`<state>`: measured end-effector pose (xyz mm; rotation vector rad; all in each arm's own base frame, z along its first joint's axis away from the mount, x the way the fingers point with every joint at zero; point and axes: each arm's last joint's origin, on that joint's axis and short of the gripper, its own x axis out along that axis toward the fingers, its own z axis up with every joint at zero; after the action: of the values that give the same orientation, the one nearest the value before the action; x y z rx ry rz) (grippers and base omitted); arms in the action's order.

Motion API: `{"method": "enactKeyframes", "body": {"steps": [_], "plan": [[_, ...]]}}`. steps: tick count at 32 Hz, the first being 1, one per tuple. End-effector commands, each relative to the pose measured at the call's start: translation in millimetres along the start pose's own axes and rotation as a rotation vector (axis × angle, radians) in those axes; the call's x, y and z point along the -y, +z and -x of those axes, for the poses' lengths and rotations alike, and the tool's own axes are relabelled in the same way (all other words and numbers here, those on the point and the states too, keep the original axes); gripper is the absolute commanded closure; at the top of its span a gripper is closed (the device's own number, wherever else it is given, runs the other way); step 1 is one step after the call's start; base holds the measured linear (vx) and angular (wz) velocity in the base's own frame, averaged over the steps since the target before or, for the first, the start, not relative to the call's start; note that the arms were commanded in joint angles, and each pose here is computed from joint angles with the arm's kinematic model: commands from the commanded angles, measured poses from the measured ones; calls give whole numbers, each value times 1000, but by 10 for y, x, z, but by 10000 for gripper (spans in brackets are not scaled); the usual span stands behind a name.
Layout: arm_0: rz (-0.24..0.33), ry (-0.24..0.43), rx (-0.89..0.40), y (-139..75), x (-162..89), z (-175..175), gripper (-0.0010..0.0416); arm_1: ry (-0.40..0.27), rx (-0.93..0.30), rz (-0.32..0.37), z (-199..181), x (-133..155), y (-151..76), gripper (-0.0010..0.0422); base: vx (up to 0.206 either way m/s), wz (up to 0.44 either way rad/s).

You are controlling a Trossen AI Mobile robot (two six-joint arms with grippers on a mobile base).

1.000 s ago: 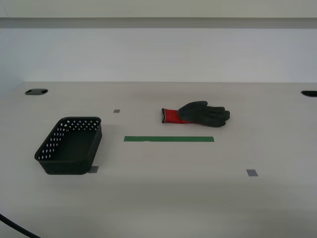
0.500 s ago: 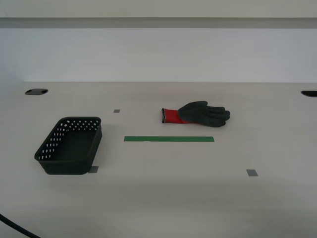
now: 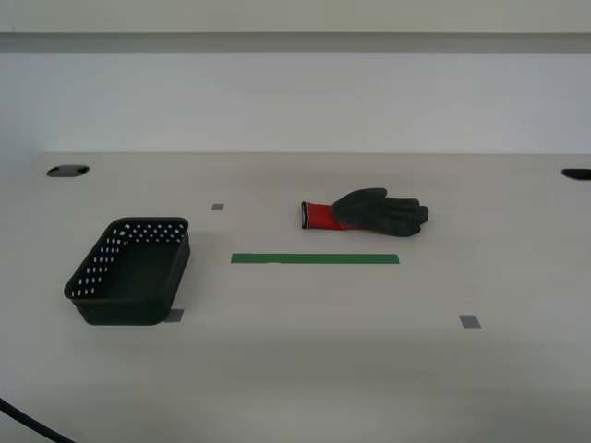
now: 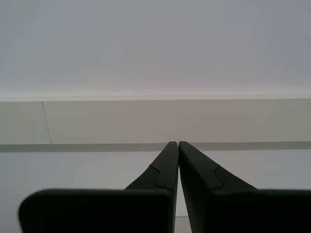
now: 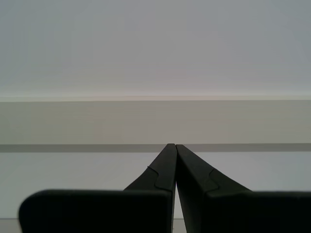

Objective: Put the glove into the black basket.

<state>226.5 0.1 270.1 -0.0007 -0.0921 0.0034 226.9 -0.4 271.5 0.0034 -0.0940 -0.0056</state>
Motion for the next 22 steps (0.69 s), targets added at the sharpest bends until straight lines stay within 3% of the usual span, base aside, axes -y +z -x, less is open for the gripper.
{"method": "enactKeyframes", "body": {"steps": [1,5,8,12,13,16,22], "plan": [[0,0,4,6,0,-1,405,-12,17,4,-15,3,59,412,0,0],[0,0,4,6,0,-1,405,-104,4,72,-78,45,245,412,0,0],[0,0,4,6,0,-1,405,-146,-56,76,-132,121,421,412,0,0],[0,0,3,6,0,-1,405,-210,-142,21,-192,271,678,412,0,0],[0,0,3,6,1,-2,405,-263,-184,-23,-243,396,819,412,0,0],[0,0,4,6,1,-1,405,-348,-239,-43,-339,620,997,412,0,0],[0,0,3,6,1,-1,405,-500,-358,-90,-595,1119,1027,412,0,0]]}}
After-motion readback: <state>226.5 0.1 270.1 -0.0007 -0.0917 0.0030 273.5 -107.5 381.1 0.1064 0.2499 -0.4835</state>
